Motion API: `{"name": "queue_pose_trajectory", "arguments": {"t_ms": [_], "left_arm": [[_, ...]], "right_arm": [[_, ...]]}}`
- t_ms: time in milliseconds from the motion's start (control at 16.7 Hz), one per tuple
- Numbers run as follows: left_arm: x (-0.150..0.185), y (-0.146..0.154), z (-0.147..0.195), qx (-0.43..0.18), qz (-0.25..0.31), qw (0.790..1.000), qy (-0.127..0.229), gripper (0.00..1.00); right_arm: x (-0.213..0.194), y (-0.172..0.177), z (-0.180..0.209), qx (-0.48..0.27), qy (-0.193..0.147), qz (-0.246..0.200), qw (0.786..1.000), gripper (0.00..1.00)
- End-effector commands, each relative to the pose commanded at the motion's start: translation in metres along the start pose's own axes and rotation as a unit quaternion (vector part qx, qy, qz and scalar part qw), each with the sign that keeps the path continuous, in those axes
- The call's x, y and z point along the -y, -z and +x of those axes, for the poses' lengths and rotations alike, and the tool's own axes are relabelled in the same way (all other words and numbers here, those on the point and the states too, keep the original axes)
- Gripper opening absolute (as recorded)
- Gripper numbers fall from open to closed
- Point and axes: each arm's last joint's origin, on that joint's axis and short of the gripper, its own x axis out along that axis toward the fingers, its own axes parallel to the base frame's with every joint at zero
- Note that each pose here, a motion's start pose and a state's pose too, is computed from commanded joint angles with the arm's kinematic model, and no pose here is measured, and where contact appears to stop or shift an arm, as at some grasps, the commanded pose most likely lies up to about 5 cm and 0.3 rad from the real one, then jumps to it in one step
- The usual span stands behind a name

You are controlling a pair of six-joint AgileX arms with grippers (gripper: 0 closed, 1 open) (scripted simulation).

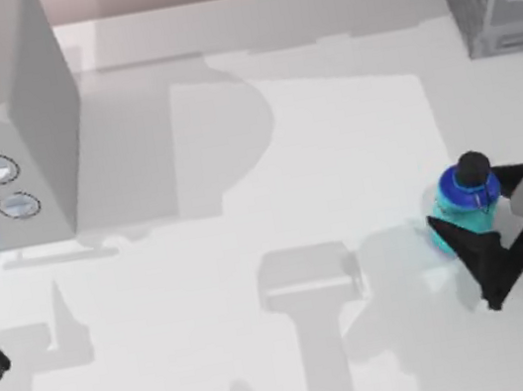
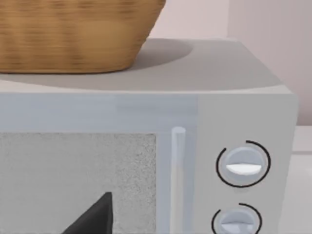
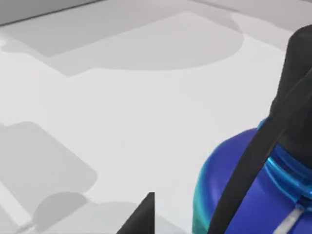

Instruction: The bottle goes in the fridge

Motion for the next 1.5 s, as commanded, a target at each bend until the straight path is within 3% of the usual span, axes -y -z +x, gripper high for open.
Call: {"name": "queue_pose_trajectory", "arguments": {"t_ms": [420,1080,1500], "left_arm": [[0.0,0.0,0.0,0.0,0.0,1.0,0.0,1.0],[0.0,0.0,0.0,0.0,0.0,1.0,0.0,1.0],[0.0,0.0,0.0,0.0,0.0,1.0,0.0,1.0]], "right_arm": [[0.0,0.0,0.0,0.0,0.0,0.0,1.0,0.03],[0.003,-0.002,-0.002,0.001,0.001,-0.003,1.0,0.01],[0.047,-0.018,-0.041,-0.016,-0.003,0.008,1.0,0.01]]}}
